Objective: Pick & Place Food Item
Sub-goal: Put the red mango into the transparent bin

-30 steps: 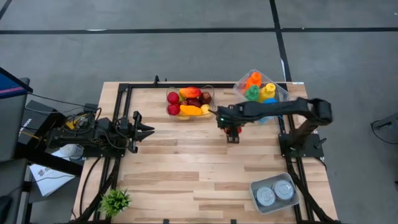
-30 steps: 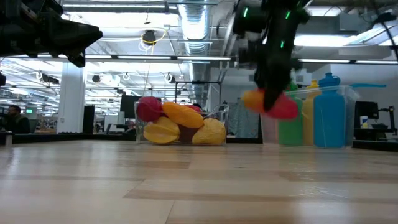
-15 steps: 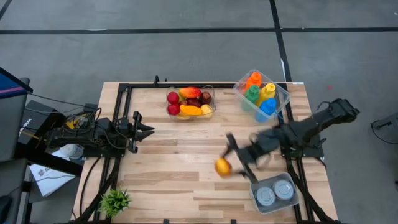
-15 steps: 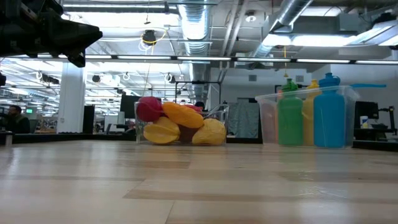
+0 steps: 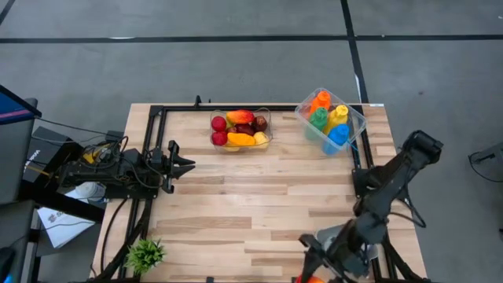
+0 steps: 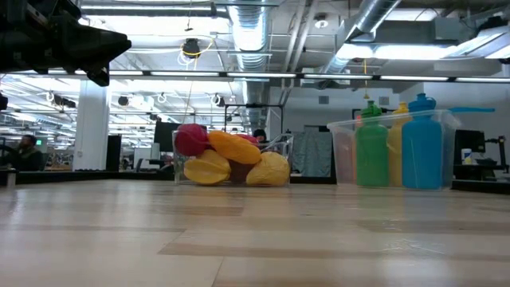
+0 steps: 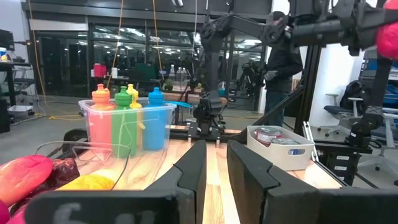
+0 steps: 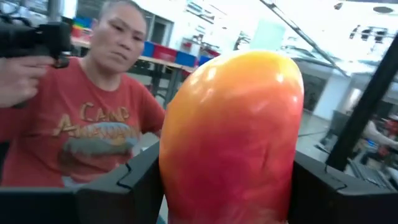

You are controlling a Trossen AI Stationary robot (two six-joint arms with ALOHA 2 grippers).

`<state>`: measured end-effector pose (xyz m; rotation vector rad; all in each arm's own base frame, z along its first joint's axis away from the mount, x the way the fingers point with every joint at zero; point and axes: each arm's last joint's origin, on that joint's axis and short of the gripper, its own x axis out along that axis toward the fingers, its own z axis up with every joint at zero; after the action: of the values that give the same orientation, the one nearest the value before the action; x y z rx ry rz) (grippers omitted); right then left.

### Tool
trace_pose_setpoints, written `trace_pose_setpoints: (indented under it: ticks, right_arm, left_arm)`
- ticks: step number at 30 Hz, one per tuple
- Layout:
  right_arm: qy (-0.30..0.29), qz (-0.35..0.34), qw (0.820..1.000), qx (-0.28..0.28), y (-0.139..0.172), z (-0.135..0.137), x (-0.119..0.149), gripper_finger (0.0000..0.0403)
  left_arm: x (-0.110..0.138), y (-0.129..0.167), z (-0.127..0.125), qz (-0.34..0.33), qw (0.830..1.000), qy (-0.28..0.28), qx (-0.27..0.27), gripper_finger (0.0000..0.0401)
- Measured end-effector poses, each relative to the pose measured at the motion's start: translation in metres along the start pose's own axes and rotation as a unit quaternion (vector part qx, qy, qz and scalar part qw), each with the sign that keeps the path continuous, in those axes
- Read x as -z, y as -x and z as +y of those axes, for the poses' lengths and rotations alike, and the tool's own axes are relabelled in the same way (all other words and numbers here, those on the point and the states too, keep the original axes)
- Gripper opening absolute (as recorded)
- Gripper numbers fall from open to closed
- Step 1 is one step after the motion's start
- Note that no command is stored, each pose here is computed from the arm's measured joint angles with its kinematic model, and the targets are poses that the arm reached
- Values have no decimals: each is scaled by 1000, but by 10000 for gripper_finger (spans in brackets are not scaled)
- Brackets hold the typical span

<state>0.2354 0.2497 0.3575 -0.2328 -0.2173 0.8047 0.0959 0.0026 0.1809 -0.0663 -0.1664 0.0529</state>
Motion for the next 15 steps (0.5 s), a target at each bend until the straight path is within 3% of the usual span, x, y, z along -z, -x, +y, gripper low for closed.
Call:
trace_pose_setpoints:
  ticks: [10, 15]
  right_arm:
    - [0, 77, 990, 118, -24, -3, 44, 246]
    - [0, 73, 986, 147, -29, -20, 56, 246]
  left_arm:
    - [0, 0, 0, 0, 1000, 0, 0, 53]
    - [0, 0, 0, 0, 1000, 0, 0, 53]
